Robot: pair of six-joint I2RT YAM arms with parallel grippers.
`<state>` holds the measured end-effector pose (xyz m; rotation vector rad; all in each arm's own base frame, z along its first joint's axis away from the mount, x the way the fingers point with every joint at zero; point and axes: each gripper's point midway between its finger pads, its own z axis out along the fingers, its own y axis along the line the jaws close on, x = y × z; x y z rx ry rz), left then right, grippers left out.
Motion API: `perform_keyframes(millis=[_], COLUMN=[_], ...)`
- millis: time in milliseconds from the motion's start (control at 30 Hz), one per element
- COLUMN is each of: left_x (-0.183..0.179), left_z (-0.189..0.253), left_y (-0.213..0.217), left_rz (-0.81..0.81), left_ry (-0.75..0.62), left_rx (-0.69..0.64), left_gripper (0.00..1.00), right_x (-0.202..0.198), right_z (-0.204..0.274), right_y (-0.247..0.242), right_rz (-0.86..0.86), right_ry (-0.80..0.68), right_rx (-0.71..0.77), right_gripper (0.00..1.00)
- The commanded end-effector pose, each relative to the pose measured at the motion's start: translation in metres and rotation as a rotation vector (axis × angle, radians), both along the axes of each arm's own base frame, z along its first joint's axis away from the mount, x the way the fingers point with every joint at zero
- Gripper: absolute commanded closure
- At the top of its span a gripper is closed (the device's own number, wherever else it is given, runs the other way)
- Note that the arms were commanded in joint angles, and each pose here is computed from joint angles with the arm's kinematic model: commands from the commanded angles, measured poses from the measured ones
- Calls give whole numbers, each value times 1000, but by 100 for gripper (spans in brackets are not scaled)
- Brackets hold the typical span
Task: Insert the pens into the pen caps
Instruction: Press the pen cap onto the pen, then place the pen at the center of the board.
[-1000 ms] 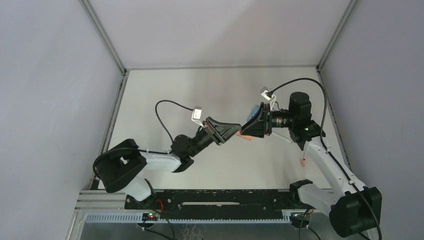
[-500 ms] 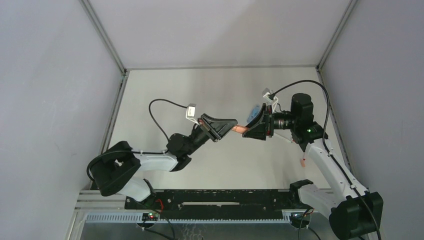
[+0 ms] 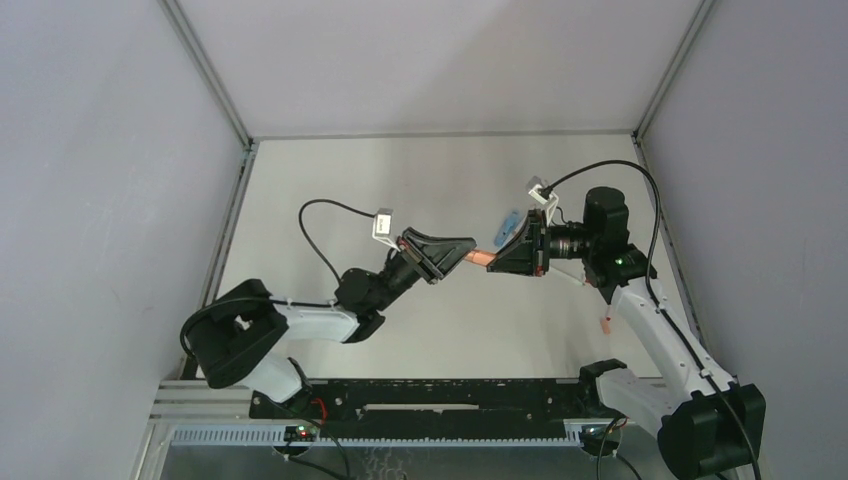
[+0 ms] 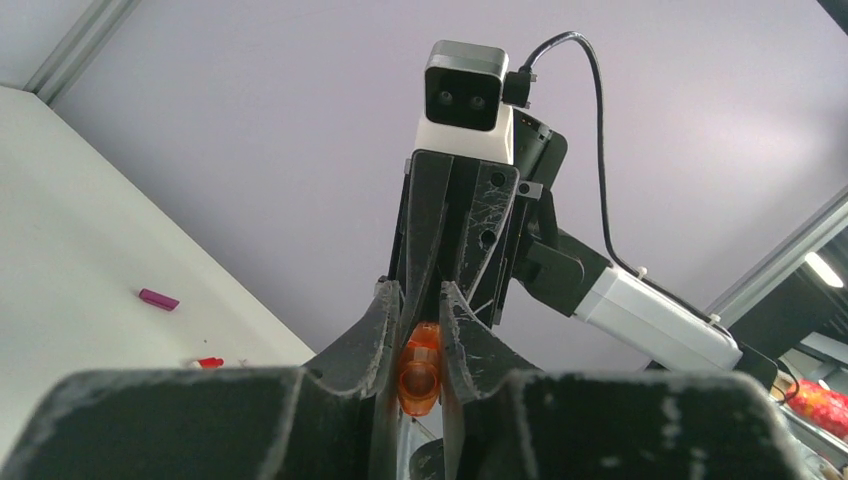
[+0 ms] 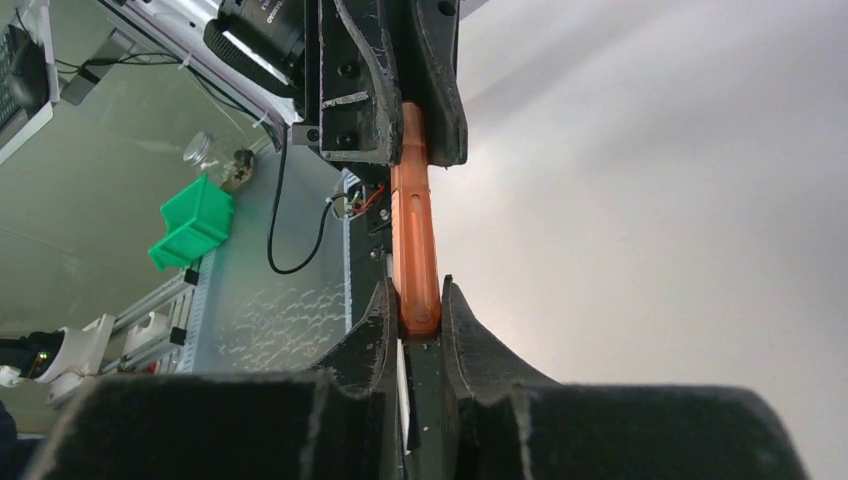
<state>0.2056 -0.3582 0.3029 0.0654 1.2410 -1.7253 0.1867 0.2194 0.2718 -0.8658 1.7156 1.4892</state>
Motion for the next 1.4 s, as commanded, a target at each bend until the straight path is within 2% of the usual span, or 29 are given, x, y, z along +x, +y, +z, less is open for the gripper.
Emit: perform_keyframes(millis=[0, 100, 200, 233, 367, 500, 600, 767, 900, 1067, 1367], left_x=[-15, -18, -16, -14, -5, -1, 3, -1, -15, -21, -23], left_z=[-11, -13, -12, -11, -6, 4, 9, 2, 0, -5, -2], left_y=[-28, -36, -32, -28, -6, 15, 33, 57, 56, 35, -12], left_rz=[-59, -71, -49, -31, 31, 75, 125, 189, 143, 62, -23], left_ry=[-25, -23, -17, -17, 6, 16, 11, -25, -88, -81, -64], left_rx=[50, 54, 48, 46, 18, -21, -33, 8, 45, 59, 41], left_gripper=[100, 100, 100, 97, 69, 53, 37, 17, 1, 1, 28], right_x=[3, 2, 3, 3, 4, 1, 1, 3, 3, 3, 3], right_z=[11, 8, 6, 5, 2, 1, 1, 1, 3, 2, 1], right_y=[4, 5, 3, 1, -5, -7, -8, -14, -19, -19, -19], right_rz=[6, 10, 5, 2, -5, 10, 14, 2, 9, 9, 4], right_ry=[-42, -40, -52, -55, -85, -107, -118, -151, -187, -189, -181], right_rx=[28, 25, 23, 23, 34, 40, 44, 51, 55, 54, 57], right_gripper=[95, 100, 100, 100, 100, 100, 100, 100, 100, 100, 100])
